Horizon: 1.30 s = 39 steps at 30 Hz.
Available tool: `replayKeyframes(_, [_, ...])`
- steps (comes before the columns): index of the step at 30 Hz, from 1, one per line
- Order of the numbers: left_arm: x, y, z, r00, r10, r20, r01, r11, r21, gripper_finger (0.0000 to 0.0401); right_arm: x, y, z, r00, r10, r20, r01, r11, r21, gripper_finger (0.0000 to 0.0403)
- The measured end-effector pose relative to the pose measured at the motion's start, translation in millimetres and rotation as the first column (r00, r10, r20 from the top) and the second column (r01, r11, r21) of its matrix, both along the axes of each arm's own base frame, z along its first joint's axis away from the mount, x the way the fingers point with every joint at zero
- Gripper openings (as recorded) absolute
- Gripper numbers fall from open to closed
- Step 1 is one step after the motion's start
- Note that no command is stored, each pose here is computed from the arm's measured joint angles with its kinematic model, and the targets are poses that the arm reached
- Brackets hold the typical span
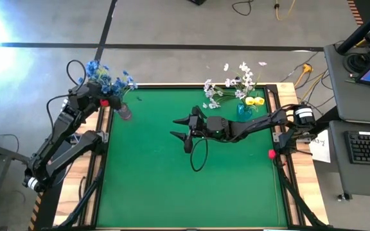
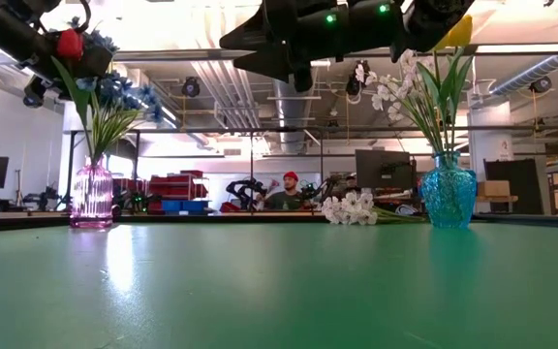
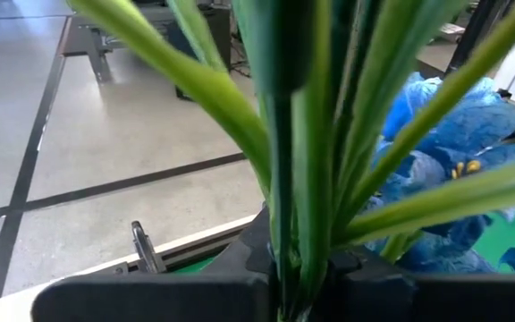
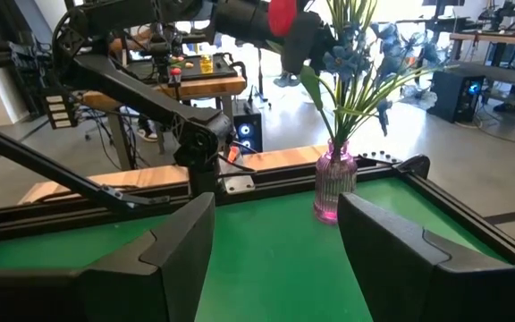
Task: Sort flowers into vase by color
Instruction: Put the blue flowers into the purple vase
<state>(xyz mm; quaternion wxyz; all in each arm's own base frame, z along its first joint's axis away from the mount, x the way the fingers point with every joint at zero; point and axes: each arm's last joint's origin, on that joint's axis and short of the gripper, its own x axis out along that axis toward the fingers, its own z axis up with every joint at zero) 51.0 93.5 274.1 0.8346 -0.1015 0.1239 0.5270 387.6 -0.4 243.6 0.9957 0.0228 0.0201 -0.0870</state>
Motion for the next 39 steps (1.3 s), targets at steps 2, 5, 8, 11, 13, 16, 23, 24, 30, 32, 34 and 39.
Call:
replayKeyframes(2, [-0.3,-0.2,0.2,1.000,0.004,-0.001,-0.004,1.000,0.003,0.0021,0.0,0.0,0.0,1.000,0.000,0.000,0.000,1.000,0.000,0.0228])
replayKeyframes(5, [-0.7,-1.0,0.8,1.000,0.003,-0.005,-0.003,1.000,0.013,0.0039,0.0,0.0,0.0,1.000,0.000,0.000,0.000,1.000,-0.002,0.0228])
replayKeyframes(8, [-1.3,-1.9,1.7,1.000,0.002,-0.006,-0.002,1.000,0.025,0.0057,0.0,0.0,0.0,1.000,0.000,0.000,0.000,1.000,-0.002,0.0228])
replayKeyframes(11, [-1.9,-2.9,2.9,1.000,0.000,-0.007,0.000,0.999,0.036,0.0074,0.0,0.0,0.0,1.000,0.000,-0.001,0.000,1.000,-0.002,0.0228])
replayKeyframes(13, [-2.3,-3.7,3.7,1.000,0.000,-0.003,0.000,0.999,0.043,0.0085,0.0,0.0,0.0,1.000,0.000,-0.001,0.000,1.000,-0.002,0.0228])
replayKeyframes(16, [-2.7,-4.4,4.1,1.000,-0.001,-0.004,0.001,0.999,0.049,0.0104,0.0,0.0,0.0,1.000,0.000,-0.001,0.000,1.000,-0.002,0.0228])
replayKeyframes(23, [-2.6,-4.1,5.4,1.000,-0.001,0.002,0.001,0.998,0.060,0.0149,0.0,-0.1,0.0,1.000,0.000,-0.001,0.000,1.000,-0.002,0.0228])
replayKeyframes(24, [-2.5,-4.0,5.7,1.000,-0.001,0.004,0.001,0.998,0.063,0.0156,0.0,-0.1,0.0,1.000,0.000,-0.001,0.000,1.000,-0.002,0.0228])
replayKeyframes(30, [-2.3,-3.7,7.9,1.000,-0.001,0.014,0.000,0.997,0.081,0.0184,0.0,0.0,0.0,1.000,0.000,-0.001,0.000,1.000,-0.002,0.0228])
replayKeyframes(32, [-2.3,-3.7,8.0,1.000,-0.001,0.015,0.000,0.997,0.082,0.0186,0.0,-0.1,0.0,1.000,0.000,-0.001,0.000,1.000,-0.002,0.0228])
replayKeyframes(34, [-2.3,-3.6,8.2,1.000,-0.001,0.016,0.000,0.996,0.084,0.0186,0.0,0.0,0.0,1.000,0.000,-0.001,0.000,1.000,-0.002,0.0228])
replayKeyframes(39, [-2.2,-3.5,9.0,1.000,-0.001,0.020,0.000,0.996,0.091,0.0185,0.0,0.0,0.0,1.000,0.000,-0.001,0.000,1.000,-0.002,0.0228])
